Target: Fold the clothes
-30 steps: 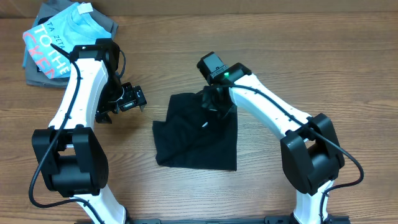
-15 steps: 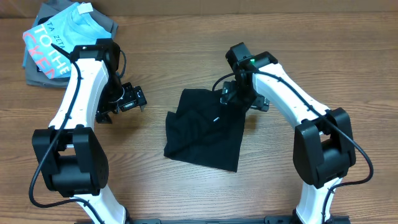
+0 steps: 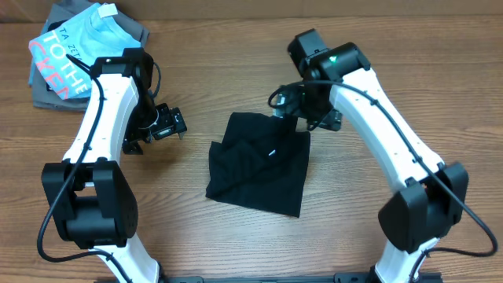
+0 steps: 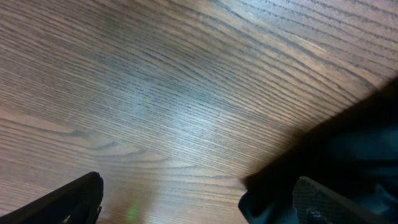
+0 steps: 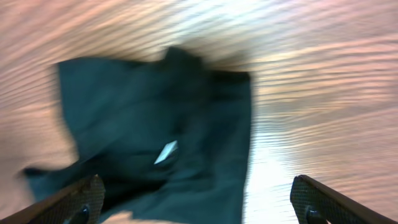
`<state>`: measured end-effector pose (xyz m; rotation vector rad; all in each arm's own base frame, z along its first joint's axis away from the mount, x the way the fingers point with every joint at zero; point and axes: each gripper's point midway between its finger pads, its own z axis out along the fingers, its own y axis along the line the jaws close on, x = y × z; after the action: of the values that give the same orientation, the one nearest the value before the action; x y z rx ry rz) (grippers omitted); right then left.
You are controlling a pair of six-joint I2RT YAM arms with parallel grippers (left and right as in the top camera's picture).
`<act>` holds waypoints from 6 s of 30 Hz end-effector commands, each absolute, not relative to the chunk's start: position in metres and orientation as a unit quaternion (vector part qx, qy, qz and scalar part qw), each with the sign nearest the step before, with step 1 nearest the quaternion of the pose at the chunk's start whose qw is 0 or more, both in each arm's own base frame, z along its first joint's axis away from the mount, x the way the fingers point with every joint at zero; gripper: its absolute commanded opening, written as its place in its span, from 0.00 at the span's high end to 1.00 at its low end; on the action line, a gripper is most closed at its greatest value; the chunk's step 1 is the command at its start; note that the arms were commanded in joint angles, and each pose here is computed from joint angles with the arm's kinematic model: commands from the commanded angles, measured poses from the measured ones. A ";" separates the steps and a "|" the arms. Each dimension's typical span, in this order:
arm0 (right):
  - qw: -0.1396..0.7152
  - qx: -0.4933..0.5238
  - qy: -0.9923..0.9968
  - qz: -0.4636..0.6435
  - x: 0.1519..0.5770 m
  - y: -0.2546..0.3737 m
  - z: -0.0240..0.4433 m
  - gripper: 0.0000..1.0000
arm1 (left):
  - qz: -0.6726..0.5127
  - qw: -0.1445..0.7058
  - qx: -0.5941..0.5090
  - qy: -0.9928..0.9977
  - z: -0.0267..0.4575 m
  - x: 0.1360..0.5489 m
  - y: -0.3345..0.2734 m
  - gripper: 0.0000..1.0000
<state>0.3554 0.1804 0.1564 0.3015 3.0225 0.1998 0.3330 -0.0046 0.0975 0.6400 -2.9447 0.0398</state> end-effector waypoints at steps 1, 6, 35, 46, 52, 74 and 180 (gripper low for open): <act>0.048 0.055 0.991 0.109 0.341 0.224 0.166 0.00 | 0.015 0.059 0.200 -0.978 0.101 0.332 -0.008 0.00; 0.048 0.002 0.991 0.126 0.331 0.271 0.153 0.00 | 0.015 0.060 0.200 -0.978 0.101 0.331 -0.008 0.00; -0.103 -0.022 0.994 -0.014 0.266 0.248 0.098 0.95 | 0.015 0.060 0.196 -0.979 0.101 0.331 -0.007 0.00; -0.181 -0.039 0.976 -0.111 0.217 0.212 0.080 0.63 | 0.015 0.058 0.196 -0.979 0.101 0.332 -0.008 0.00; -0.158 0.031 0.964 -0.210 0.211 0.174 0.061 0.76 | 0.015 0.058 0.196 -0.979 0.101 0.333 -0.007 0.00; 0.015 0.078 0.991 0.103 0.313 0.221 0.090 0.35 | 0.025 0.057 0.193 -0.979 0.101 0.333 -0.011 0.00; 0.016 0.157 0.985 0.071 0.337 0.101 0.029 0.58 | 0.031 0.057 0.173 -0.983 0.101 0.334 -0.016 0.00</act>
<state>0.3373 0.0977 0.0312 0.4927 3.0562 0.1858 0.3344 -0.0129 0.0971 0.5502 -2.9645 0.0789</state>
